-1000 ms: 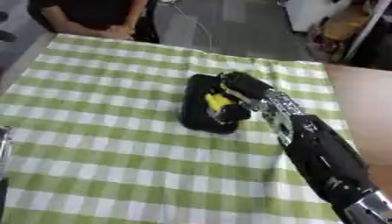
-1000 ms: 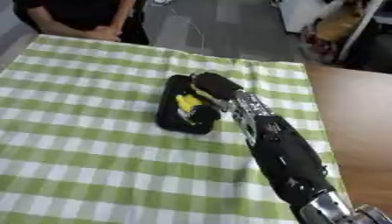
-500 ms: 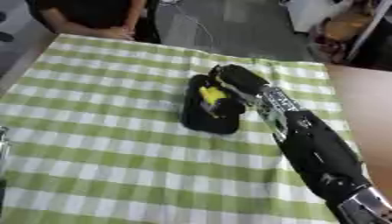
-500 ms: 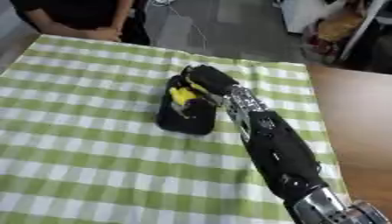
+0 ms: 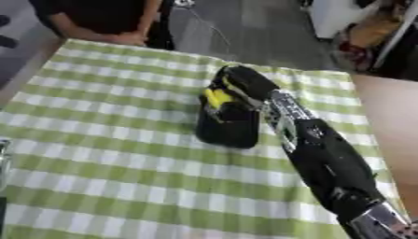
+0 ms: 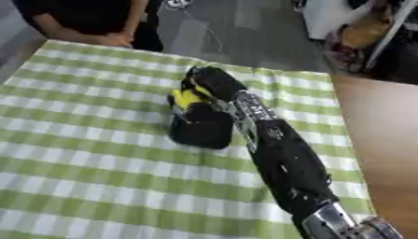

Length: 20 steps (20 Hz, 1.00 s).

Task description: Pick up objects on the table and place them in the box.

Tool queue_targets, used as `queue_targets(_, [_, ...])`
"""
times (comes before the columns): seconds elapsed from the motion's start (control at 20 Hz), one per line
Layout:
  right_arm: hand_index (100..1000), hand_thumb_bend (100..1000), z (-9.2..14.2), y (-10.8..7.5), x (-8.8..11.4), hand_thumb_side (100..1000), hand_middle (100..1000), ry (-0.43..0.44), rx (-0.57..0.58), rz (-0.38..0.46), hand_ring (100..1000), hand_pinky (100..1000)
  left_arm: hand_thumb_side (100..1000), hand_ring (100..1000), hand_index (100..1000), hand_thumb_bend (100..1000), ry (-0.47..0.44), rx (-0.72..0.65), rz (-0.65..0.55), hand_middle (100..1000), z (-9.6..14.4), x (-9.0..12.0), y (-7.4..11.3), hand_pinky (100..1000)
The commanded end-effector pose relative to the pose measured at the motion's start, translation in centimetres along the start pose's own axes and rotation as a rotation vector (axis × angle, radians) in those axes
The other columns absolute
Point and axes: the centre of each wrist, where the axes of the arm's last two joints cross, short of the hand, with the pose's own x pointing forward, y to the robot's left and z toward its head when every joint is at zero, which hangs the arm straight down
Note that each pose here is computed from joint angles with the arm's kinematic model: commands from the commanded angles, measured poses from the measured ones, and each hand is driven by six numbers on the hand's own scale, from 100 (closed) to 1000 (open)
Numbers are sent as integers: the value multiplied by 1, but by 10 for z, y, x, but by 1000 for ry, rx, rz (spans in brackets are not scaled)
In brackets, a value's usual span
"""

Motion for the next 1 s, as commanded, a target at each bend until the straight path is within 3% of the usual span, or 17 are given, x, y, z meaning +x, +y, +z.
queue_targets(0.05, [435,148,-4,-12,-2,754,280,2,-22,20,166,100,837,629,866,293,-39,-6,7,771,-7,8,0,523])
queue_targets(0.3, [434,152,-1,-9,-6,751,282,27,-16,21,169,100,836,630,866,293,-40,-8,8,771,-7,8,0,523])
queue_targets(0.7, [432,172,11,8,-18,708,279,156,5,3,166,100,837,630,866,292,-46,-12,18,771,-9,10,-2,523])
queue_targets(1.0, [432,171,14,13,-19,706,279,164,12,5,167,100,838,631,865,292,-49,-12,18,771,-9,11,-2,523])
